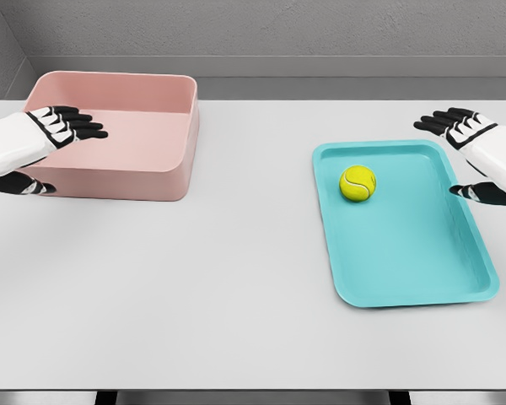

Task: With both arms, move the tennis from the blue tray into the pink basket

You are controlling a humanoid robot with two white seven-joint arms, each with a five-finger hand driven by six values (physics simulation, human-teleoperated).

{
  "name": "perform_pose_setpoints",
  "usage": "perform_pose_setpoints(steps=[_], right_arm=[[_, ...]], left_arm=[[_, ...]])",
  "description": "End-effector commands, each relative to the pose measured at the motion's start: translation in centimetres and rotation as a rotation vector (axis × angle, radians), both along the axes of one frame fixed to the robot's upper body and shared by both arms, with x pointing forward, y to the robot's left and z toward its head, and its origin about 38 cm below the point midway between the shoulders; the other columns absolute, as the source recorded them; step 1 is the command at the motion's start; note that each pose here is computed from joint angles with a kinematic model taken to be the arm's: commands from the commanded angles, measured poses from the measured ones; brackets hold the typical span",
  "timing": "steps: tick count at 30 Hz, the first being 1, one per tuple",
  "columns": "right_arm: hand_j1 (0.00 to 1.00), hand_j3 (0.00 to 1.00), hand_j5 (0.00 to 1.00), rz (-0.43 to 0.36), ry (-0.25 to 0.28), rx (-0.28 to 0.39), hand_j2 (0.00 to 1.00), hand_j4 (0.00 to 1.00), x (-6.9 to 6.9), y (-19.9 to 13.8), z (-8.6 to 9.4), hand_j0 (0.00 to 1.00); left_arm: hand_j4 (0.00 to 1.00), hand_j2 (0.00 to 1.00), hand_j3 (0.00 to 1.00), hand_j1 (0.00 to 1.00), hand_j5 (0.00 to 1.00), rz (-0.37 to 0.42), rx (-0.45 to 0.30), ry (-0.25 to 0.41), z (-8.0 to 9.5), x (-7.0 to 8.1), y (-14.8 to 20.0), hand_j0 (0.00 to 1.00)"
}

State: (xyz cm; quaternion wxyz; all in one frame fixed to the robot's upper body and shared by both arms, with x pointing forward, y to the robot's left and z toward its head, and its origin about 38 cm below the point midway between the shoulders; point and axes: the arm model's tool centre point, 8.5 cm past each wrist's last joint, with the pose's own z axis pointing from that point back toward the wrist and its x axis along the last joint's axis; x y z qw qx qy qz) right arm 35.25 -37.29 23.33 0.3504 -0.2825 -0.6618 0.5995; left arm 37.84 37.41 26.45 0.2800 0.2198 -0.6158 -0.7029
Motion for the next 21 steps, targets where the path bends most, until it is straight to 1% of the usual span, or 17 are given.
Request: perform_pose_setpoints(steps=[1, 4, 6, 7, 8, 9, 10, 11, 12, 13, 14, 15, 16, 17, 18, 20, 21], right_arm=[[1.00, 1.00, 1.00, 0.000, 0.000, 0.002, 1.00, 1.00, 0.0, 0.0, 0.0, 1.00], [1.00, 1.00, 1.00, -0.002, -0.004, 0.004, 1.00, 1.00, 0.1, 0.0, 0.1, 1.00], [1.00, 1.00, 1.00, -0.011, -0.016, 0.019, 1.00, 1.00, 0.5, 0.3, 0.4, 1.00], [1.00, 1.00, 1.00, -0.006, -0.014, 0.019, 1.00, 1.00, 0.6, 0.5, 0.3, 1.00], [1.00, 1.00, 1.00, 0.012, 0.034, -0.014, 1.00, 1.00, 0.7, 1.0, -0.3, 1.00], [1.00, 1.00, 1.00, 0.021, 0.109, -0.070, 1.00, 1.00, 1.4, 2.0, -0.9, 1.00], [1.00, 1.00, 1.00, 0.004, 0.132, -0.087, 1.00, 1.00, 2.2, 2.8, -1.2, 1.00], [1.00, 1.00, 1.00, -0.001, 0.159, -0.104, 1.00, 1.00, 2.6, 3.6, -1.7, 1.00], [1.00, 1.00, 1.00, 0.015, 0.203, -0.131, 1.00, 1.00, 2.9, 4.5, -2.2, 1.00], [1.00, 1.00, 1.00, 0.004, 0.230, -0.151, 1.00, 1.00, 3.4, 5.1, -2.4, 1.00], [1.00, 1.00, 1.00, -0.030, 0.245, -0.161, 1.00, 1.00, 4.0, 5.6, -2.6, 1.00], [1.00, 1.00, 1.00, -0.053, 0.290, -0.187, 1.00, 1.00, 4.8, 6.7, -3.0, 1.00], [1.00, 1.00, 1.00, -0.064, 0.317, -0.212, 1.00, 1.00, 5.3, 7.4, -3.3, 1.00], [1.00, 1.00, 1.00, -0.083, 0.346, -0.224, 1.00, 1.00, 5.7, 8.1, -3.8, 1.00], [1.00, 1.00, 1.00, -0.110, 0.377, -0.242, 1.00, 1.00, 6.2, 8.2, -4.2, 1.00], [1.00, 1.00, 1.00, -0.161, 0.427, -0.265, 1.00, 1.00, 7.0, 8.7, -4.0, 1.00], [1.00, 1.00, 1.00, -0.174, 0.437, -0.279, 1.00, 1.00, 7.3, 8.8, -3.8, 1.00]], left_arm=[[1.00, 1.00, 1.00, 1.00, 1.00, -0.004, -0.006, 0.002, 0.1, -0.1, -0.1, 1.00], [1.00, 1.00, 1.00, 1.00, 1.00, -0.004, -0.006, 0.001, 0.0, -0.1, -0.2, 1.00], [1.00, 1.00, 1.00, 1.00, 1.00, -0.003, -0.005, 0.002, 0.0, 0.0, -0.1, 1.00], [1.00, 1.00, 1.00, 1.00, 1.00, -0.002, -0.006, 0.000, 0.1, 0.0, -0.1, 1.00], [1.00, 1.00, 1.00, 1.00, 1.00, -0.003, -0.005, 0.002, 0.0, 0.0, -0.1, 1.00], [1.00, 1.00, 1.00, 1.00, 1.00, -0.001, -0.005, 0.002, 0.0, 0.0, -0.1, 1.00], [1.00, 1.00, 1.00, 1.00, 1.00, -0.001, -0.006, 0.001, 0.0, 0.0, -0.1, 1.00], [1.00, 1.00, 1.00, 1.00, 1.00, -0.001, -0.005, 0.004, -0.1, 0.0, -0.1, 1.00], [1.00, 1.00, 1.00, 1.00, 1.00, -0.001, -0.005, 0.004, -0.1, 0.0, -0.1, 1.00], [1.00, 1.00, 1.00, 1.00, 1.00, -0.001, -0.005, 0.004, -0.1, 0.0, -0.1, 1.00], [1.00, 1.00, 1.00, 1.00, 1.00, -0.001, -0.005, 0.004, -0.1, 0.0, -0.1, 1.00], [1.00, 1.00, 1.00, 1.00, 1.00, -0.001, -0.005, 0.004, -0.1, 0.0, -0.1, 1.00], [1.00, 1.00, 1.00, 1.00, 1.00, 0.000, -0.005, 0.004, -0.1, 0.0, 0.0, 1.00], [1.00, 1.00, 1.00, 1.00, 1.00, 0.000, -0.005, 0.004, -0.1, 0.0, 0.0, 1.00], [1.00, 1.00, 1.00, 1.00, 1.00, -0.001, -0.005, 0.004, -0.1, 0.0, -0.1, 1.00], [1.00, 1.00, 1.00, 1.00, 1.00, -0.001, -0.005, 0.004, -0.1, 0.0, -0.1, 1.00], [1.00, 1.00, 1.00, 1.00, 1.00, -0.001, -0.005, 0.004, -0.1, 0.0, -0.1, 1.00]])
